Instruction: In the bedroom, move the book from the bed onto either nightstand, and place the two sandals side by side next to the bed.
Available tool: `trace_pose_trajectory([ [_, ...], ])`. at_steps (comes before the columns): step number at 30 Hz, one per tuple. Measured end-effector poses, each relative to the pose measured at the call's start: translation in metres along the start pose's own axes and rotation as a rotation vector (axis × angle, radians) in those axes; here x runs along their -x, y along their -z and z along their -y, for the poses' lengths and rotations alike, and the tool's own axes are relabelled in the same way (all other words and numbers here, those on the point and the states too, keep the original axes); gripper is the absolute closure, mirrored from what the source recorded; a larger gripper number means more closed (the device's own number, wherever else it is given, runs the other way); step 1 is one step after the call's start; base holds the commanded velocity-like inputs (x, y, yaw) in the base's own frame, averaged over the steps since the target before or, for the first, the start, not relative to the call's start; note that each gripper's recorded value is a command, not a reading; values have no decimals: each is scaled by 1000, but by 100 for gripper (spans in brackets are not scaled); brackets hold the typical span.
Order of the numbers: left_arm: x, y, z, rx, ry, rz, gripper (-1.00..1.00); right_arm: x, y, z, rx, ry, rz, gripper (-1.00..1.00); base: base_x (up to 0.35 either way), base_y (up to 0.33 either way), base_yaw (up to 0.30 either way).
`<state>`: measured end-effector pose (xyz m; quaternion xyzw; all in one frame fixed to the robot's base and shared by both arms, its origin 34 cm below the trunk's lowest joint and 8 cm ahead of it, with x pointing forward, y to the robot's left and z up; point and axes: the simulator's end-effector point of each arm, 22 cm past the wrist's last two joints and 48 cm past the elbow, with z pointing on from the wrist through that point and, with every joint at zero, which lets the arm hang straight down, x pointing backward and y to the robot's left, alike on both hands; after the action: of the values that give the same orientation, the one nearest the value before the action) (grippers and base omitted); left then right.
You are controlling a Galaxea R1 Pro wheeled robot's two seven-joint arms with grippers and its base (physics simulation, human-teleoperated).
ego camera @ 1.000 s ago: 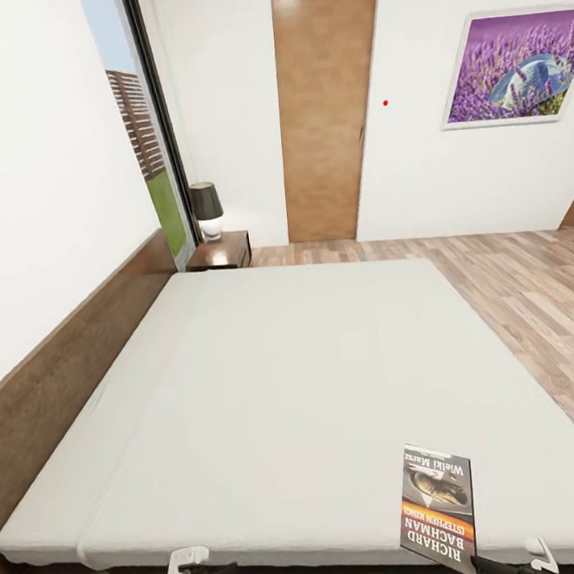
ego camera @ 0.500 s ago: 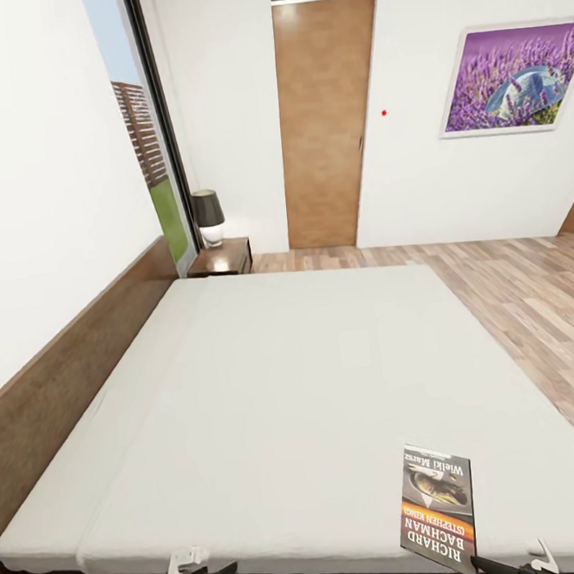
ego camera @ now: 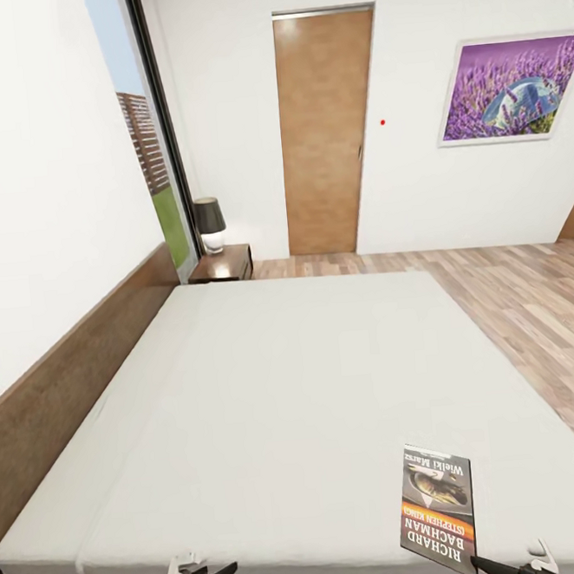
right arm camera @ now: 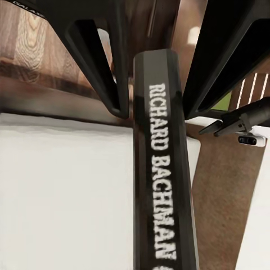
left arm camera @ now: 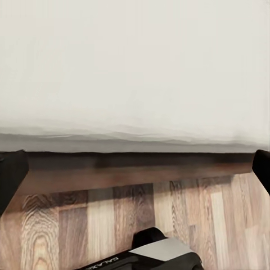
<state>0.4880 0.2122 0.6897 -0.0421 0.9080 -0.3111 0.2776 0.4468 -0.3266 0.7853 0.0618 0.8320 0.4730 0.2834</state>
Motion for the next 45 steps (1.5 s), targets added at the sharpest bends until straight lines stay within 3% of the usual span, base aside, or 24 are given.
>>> trace_pose_trajectory([
  [45,29,7,15,-20,-41,56,-100,21,3,-18,28,55,39,100,0,0,0],
])
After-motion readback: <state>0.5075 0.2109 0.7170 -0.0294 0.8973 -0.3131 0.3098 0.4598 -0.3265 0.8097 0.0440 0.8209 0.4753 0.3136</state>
